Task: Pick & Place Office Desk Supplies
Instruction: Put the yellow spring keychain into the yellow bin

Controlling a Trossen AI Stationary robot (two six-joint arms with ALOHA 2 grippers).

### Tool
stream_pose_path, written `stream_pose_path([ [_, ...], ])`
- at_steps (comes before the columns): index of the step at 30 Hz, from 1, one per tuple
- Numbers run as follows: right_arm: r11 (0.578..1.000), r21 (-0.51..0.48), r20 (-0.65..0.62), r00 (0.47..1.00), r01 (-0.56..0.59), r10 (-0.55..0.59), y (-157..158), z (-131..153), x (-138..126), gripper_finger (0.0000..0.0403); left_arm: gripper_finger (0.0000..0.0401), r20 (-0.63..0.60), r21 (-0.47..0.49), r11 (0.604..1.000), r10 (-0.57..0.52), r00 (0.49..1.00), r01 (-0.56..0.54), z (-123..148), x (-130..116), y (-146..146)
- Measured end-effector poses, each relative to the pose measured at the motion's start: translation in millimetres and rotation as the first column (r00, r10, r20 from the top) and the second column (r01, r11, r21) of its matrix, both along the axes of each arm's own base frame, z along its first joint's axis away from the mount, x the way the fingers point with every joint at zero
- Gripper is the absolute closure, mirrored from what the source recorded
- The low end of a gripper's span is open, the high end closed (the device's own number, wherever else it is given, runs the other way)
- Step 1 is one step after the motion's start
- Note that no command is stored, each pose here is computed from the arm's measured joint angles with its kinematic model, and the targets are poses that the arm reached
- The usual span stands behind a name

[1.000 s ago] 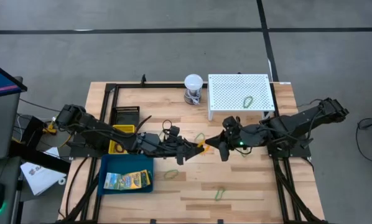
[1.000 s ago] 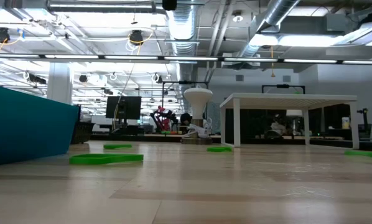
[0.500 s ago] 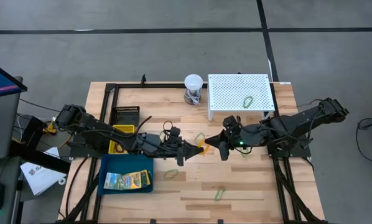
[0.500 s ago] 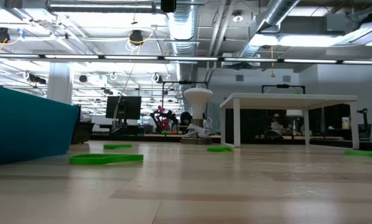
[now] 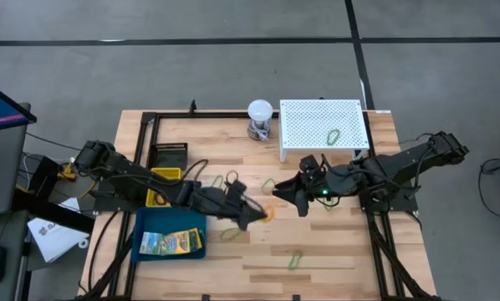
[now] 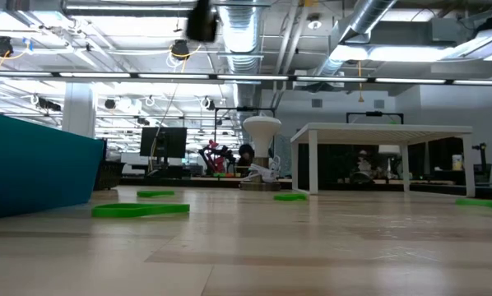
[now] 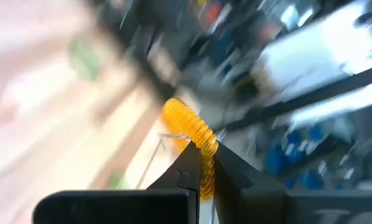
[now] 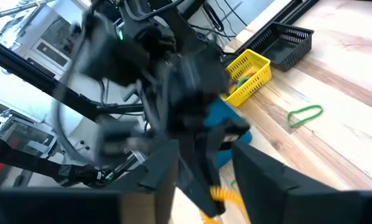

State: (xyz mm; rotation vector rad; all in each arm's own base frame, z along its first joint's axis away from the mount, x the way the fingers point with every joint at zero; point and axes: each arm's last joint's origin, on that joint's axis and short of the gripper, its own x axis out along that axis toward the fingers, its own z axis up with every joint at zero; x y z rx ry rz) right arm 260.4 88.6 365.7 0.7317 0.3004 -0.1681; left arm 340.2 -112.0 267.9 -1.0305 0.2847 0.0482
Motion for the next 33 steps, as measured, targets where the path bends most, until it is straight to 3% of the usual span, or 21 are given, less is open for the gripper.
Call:
stream_pose_path([
  [4,1.0,0.001,-0.004,1.0,-0.007,0.007,0.3,-0.3,-0.1,0.0213,0.0394,-0.277,-0.048,0.994,-0.107,0.955,0.098,-12.6,-23.5,-8.4],
  [8,1.0,-0.001,-0.01,1.0,-0.012,0.011,0.3,-0.9,-0.3,0.0193,0.0395,-0.515,-0.025,0.994,-0.107,0.851,0.11,-2.4,-69.3,-2.3],
  [14,1.0,-0.013,-0.038,0.999,-0.01,0.009,-0.6,-3.5,-1.2,0.0193,0.0395,-0.633,0.094,0.988,0.157,0.758,-0.126,33.3,-147.0,38.5],
  [17,1.0,-0.018,-0.053,0.999,-0.006,0.005,-1.8,-4.8,-1.4,0.0195,0.0395,-0.685,0.134,0.972,0.232,0.691,-0.194,38.7,-171.9,56.6],
  [20,1.0,-0.024,-0.067,0.998,0.001,-0.002,-2.3,-6.3,-1.9,0.0195,0.0395,-0.785,0.161,0.97,0.236,0.572,-0.18,32.9,-181.0,68.3],
  [28,0.999,-0.021,-0.091,0.996,0.024,-0.026,-5.6,-9.6,-0.1,0.0195,0.0394,-0.949,0.282,0.959,0.281,0.144,-0.019,-0.8,-166.1,84.3],
  [30,0.999,-0.022,-0.092,0.995,0.025,-0.027,-5.9,-9.7,0.0,0.0195,0.0393,-0.954,0.286,0.958,0.283,0.095,0.012,-10.8,-160.5,88.0],
  [33,0.999,-0.022,-0.094,0.995,0.028,-0.03,-6.8,-9.9,0.2,0.0195,0.0393,-0.959,0.268,0.963,0.263,0.108,0.031,-29.6,-153.2,92.9],
])
